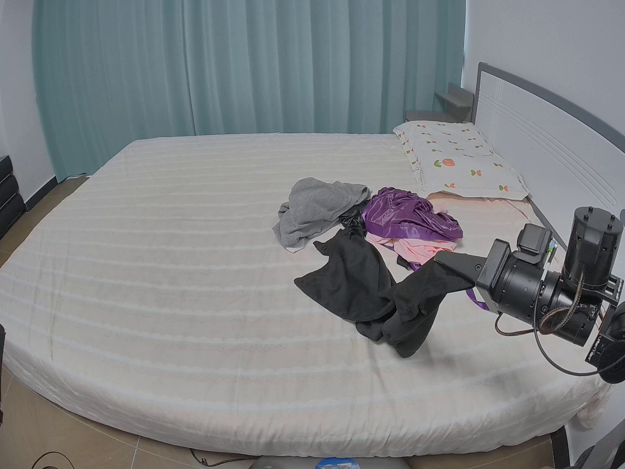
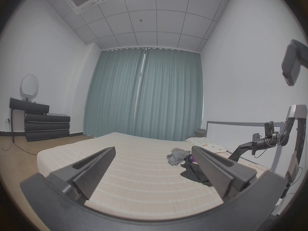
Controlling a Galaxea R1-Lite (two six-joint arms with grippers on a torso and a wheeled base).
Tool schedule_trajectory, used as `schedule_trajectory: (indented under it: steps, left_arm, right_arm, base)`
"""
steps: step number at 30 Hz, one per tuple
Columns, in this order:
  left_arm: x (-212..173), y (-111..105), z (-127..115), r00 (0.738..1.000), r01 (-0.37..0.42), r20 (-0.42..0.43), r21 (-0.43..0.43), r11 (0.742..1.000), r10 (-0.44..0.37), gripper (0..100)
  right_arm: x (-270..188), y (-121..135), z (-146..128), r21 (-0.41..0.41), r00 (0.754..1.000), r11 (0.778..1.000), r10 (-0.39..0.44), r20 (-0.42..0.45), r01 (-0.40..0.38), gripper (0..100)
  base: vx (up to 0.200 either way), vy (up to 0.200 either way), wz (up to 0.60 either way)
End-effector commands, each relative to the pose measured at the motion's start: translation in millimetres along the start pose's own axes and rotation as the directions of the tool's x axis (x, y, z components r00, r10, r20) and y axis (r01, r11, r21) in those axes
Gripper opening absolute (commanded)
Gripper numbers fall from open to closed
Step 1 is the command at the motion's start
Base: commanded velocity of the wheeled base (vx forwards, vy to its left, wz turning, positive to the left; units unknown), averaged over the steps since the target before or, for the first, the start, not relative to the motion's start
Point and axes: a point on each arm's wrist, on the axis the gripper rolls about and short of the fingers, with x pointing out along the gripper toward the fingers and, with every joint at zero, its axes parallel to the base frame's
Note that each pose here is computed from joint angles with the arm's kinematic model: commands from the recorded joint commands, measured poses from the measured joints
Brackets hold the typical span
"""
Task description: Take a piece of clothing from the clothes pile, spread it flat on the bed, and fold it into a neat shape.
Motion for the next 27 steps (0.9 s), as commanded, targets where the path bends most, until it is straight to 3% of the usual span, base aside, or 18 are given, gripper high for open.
schedule_trajectory:
  steps: [1, 3, 5, 6, 9, 12, 13, 15, 17, 22, 27]
  left_arm:
    - [49, -3, -11, 0.961, 0.06, -0.27, -0.023, 0.998, -0.064, 100]
    - [51, -3, -16, 0.951, 0.075, -0.299, -0.029, 0.997, -0.08, 100]
    - [59, -3, -27, 0.92, 0.1, -0.377, -0.041, 0.994, -0.108, 100]
    - [59, -3, -27, 0.92, 0.1, -0.377, -0.041, 0.994, -0.108, 100]
    - [75, -5, -41, 0.851, 0.142, -0.5, -0.073, 0.987, -0.16, 100]
    - [86, -7, -48, 0.796, 0.172, -0.572, -0.097, 0.98, -0.197, 100]
    - [88, -8, -49, 0.79, 0.175, -0.58, -0.099, 0.98, -0.2, 100]
    - [102, -13, -58, 0.723, 0.21, -0.648, -0.123, 0.97, -0.239, 100]
    - [115, -18, -64, 0.685, 0.237, -0.678, -0.137, 0.962, -0.266, 100]
    - [148, -35, -84, 0.621, 0.294, -0.72, -0.152, 0.944, -0.309, 100]
    - [185, -57, -112, 0.574, 0.302, -0.745, -0.192, 0.934, -0.339, 100]
  right_arm:
    - [4, -5, -2, 0.003, 1.0, 1.0, -0.003, 0.006, 0.003, 0]
    - [2, -5, -2, 0.003, 1.0, 1.0, -0.004, 0.007, 0.004, 0]
    - [1, -6, -2, 0.003, 1.0, 1.0, -0.009, 0.013, 0.009, 0]
    - [1, -6, -2, 0.003, 1.0, 1.0, -0.009, 0.013, 0.009, 0]
    - [-4, -3, 0, 0.002, 1.0, 1.0, -0.002, 0.03, 0.002, 0]
    - [-9, 1, 2, -0.003, 0.999, 1.0, 0.014, 0.045, -0.014, 0]
    - [-10, 1, 3, -0.004, 0.999, 1.0, 0.016, 0.047, -0.016, 0]
    - [-17, 3, 3, -0.009, 0.998, 1.0, 0.029, 0.048, -0.029, 0]
    - [-17, 3, 1, -0.012, 0.999, 1.0, 0.027, 0.042, -0.026, 0]
    - [-21, 9, 6, -0.017, 0.996, 0.999, 0.052, 0.069, -0.051, 0]
    - [-33, 19, 12, -0.035, 0.99, 0.994, 0.106, 0.095, -0.103, 0]
  base:
    - [0.0, 0.0, 0.0]
    - [0.0, 0.0, 0.0]
    - [0.0, 0.0, 0.0]
    - [0.0, 0.0, 0.0]
    - [0.0, 0.0, 0.0]
    - [0.0, 0.0, 0.0]
    - [0.0, 0.0, 0.0]
    - [0.0, 0.0, 0.0]
    - [0.0, 0.0, 0.0]
    - [0.0, 0.0, 0.0]
    - [0.0, 0.0, 0.0]
